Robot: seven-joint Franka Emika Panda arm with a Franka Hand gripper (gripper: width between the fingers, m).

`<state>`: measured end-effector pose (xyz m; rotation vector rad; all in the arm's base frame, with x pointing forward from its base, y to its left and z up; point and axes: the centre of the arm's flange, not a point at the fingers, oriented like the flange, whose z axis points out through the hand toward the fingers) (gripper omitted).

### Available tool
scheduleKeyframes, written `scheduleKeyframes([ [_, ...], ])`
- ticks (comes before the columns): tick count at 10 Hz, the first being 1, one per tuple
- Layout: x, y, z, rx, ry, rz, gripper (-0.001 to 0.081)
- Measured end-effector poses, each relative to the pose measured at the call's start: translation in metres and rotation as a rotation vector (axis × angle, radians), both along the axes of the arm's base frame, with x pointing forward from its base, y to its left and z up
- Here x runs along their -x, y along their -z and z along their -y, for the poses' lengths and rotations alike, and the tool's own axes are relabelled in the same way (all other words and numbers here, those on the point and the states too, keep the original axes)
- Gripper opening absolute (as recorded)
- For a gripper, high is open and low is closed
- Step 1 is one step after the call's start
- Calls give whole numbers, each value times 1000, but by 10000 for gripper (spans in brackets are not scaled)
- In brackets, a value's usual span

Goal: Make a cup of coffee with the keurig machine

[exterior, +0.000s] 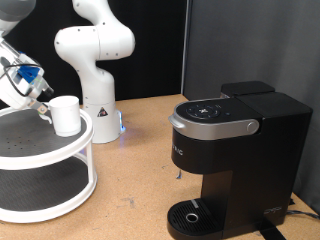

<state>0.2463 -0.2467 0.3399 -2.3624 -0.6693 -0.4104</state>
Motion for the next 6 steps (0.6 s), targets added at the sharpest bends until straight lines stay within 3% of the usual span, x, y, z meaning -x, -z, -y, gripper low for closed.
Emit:
scheduleKeyframes([
  [6, 4, 11, -2, 24, 0, -4, 805],
])
